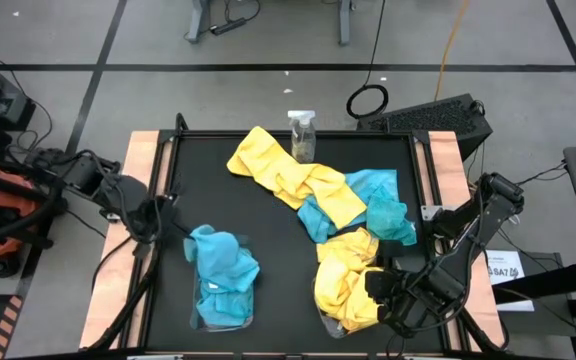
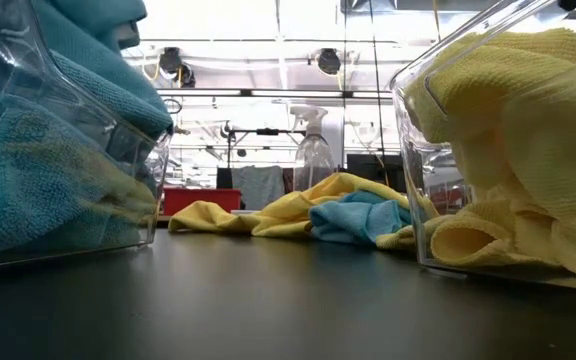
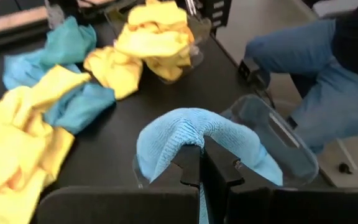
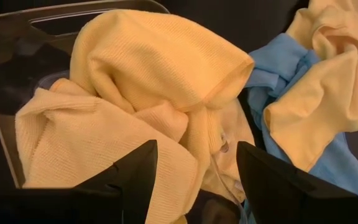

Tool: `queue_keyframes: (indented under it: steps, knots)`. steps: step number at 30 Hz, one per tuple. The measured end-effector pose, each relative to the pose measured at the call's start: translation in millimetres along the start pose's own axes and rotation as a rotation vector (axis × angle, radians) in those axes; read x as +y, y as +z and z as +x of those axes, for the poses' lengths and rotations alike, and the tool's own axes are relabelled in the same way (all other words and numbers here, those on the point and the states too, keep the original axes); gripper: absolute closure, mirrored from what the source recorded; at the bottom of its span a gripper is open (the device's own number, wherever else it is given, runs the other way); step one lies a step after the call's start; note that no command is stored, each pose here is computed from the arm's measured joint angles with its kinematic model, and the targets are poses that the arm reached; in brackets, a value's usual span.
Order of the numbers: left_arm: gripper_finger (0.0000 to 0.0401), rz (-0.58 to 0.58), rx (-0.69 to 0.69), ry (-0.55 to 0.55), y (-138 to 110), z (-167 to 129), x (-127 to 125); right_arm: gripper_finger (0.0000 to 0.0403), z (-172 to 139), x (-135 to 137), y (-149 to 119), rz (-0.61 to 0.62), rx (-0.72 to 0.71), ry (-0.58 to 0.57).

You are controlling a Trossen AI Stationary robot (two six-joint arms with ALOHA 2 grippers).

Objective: Sort microfiber towel by color & place in baskets
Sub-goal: Put the blue microfiber towel into the left transparent bin

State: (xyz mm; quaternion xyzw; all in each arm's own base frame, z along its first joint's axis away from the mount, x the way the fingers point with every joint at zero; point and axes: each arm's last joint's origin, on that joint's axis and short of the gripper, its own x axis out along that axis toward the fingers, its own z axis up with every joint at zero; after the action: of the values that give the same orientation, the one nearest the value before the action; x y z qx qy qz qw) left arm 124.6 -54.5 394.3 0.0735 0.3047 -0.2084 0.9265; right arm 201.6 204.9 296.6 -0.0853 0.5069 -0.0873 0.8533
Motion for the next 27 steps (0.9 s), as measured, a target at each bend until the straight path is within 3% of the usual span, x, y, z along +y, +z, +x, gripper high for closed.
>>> queue_keyframes:
  steps: [6,13,27]
  knots:
    - [0.0401,-0.027,0.09,-0.004,-17.8,34.3,-0.1,0.0189,0.0,-0.2,0.6,-0.003,-0.014,-0.01]
    - [0.0401,-0.024,0.1,-0.034,-40.2,83.6,-0.4,0.0189,0.0,0.0,0.8,-0.001,-0.016,-0.009]
    - [0.0394,-0.136,0.212,-0.046,-109.1,156.9,-1.3,0.0189,0.2,1.3,2.3,0.005,-0.035,-0.002]
